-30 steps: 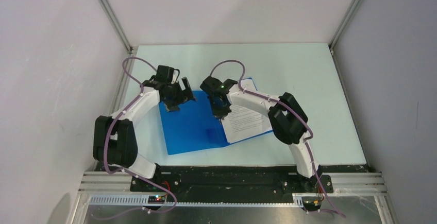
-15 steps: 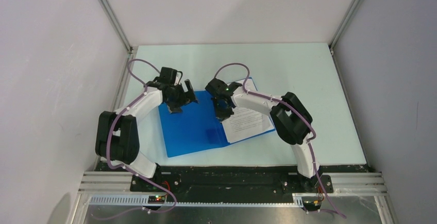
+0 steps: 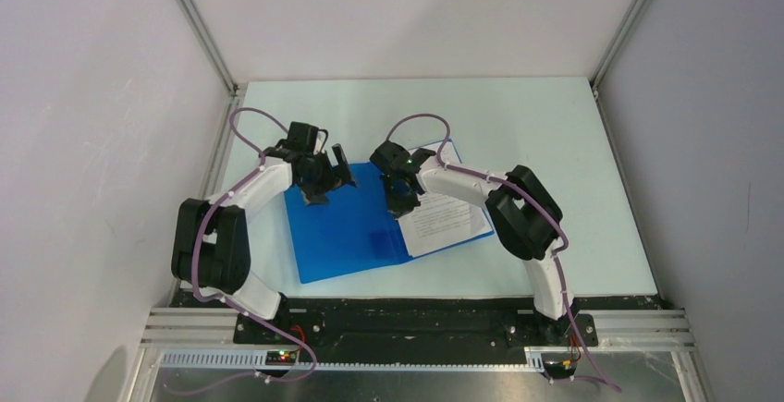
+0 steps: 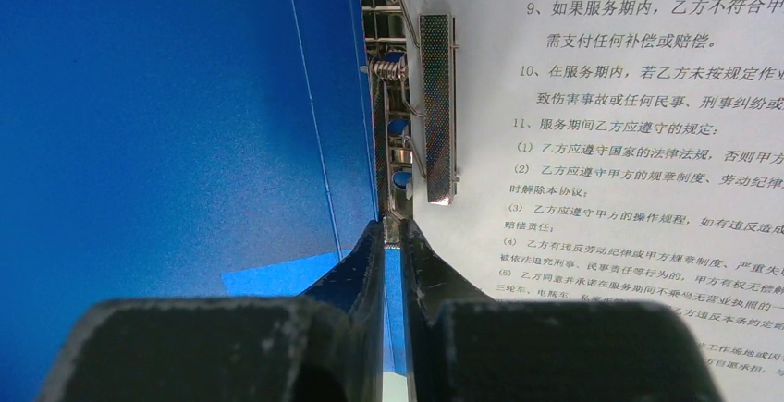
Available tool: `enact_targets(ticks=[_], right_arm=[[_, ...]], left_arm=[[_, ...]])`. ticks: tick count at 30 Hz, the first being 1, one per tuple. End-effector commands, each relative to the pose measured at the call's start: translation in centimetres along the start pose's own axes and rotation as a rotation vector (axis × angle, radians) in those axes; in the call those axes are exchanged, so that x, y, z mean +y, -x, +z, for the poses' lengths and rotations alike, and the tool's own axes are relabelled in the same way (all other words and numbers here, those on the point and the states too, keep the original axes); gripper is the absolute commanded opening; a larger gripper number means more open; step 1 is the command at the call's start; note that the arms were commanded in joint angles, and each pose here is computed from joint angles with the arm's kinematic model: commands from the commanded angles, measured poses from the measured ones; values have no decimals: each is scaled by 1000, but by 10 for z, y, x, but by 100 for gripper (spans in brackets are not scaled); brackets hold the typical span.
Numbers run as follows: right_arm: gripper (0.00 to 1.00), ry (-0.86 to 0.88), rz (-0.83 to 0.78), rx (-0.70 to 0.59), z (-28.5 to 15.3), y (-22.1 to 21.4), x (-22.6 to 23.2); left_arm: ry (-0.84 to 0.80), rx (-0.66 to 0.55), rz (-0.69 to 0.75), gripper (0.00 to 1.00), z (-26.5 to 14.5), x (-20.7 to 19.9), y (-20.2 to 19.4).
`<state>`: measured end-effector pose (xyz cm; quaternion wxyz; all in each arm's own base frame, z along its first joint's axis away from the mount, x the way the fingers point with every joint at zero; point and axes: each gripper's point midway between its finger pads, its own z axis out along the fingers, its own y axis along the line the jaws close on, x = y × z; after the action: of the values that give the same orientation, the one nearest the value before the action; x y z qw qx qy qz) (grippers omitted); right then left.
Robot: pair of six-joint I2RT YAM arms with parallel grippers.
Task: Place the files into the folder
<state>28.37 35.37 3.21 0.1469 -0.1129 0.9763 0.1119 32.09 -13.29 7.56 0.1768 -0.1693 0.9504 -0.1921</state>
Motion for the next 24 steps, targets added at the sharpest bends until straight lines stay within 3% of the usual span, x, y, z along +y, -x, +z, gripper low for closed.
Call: enact_targets(ticks=[1,24], right_arm=[[7,-142,2,97,46,-35,-38],[5,-143,15,103,50,-35,-40]], left_arm=[[-26,-7,3,98,-2,-6,0],[-27,0,7,98,-1,-6,-2]])
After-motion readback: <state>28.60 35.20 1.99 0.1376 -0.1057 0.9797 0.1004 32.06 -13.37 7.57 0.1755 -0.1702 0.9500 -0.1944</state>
